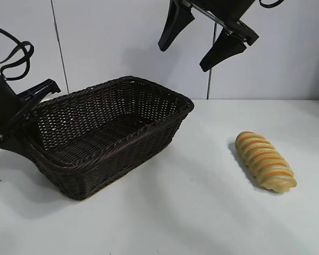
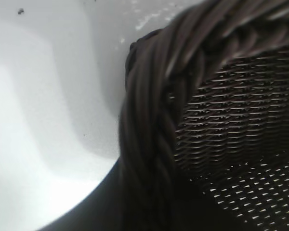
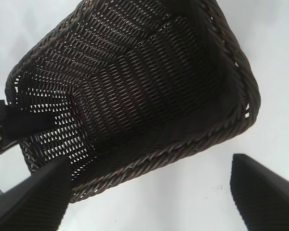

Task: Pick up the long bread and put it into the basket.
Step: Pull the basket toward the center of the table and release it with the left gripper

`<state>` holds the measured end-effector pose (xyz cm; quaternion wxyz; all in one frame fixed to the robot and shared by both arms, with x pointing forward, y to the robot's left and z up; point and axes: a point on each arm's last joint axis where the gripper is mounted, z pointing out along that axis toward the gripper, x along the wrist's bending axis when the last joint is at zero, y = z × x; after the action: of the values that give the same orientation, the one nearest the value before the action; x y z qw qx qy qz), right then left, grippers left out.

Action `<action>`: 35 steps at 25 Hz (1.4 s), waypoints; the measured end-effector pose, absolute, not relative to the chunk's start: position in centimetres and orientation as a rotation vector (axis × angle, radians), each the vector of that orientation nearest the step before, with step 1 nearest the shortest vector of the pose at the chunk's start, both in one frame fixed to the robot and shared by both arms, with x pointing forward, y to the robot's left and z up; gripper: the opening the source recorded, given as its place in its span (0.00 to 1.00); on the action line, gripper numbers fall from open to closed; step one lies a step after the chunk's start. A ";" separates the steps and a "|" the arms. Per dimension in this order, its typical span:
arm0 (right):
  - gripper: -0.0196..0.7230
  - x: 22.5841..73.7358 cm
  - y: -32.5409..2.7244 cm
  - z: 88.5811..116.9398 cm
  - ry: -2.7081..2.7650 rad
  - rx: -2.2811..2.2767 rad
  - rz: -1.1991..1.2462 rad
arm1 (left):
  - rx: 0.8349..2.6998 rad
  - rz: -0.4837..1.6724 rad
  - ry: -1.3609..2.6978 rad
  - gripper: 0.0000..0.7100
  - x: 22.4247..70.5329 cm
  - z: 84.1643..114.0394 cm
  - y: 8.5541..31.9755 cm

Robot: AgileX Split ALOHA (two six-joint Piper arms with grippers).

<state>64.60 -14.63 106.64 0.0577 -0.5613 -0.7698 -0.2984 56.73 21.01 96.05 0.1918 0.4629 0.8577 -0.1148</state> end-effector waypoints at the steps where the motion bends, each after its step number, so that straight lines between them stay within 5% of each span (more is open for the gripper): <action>1: 0.89 64.6 -14.6 106.6 -2.333 -1.701 -0.904 | 1.305 -0.330 2.391 0.14 57.0 96.4 20.9; 21: 0.89 64.6 -14.6 106.6 -2.333 -1.702 -0.906 | 1.657 -0.305 2.220 0.14 56.9 97.4 21.1; 35: 0.89 64.6 -14.6 106.6 -2.333 -1.702 -0.906 | 2.011 -0.387 1.950 0.14 62.5 97.9 20.3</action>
<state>64.61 -14.63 106.64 0.0573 -0.5614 -0.7696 -0.2987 62.51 20.28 97.90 0.1562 0.7024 0.6811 -0.1352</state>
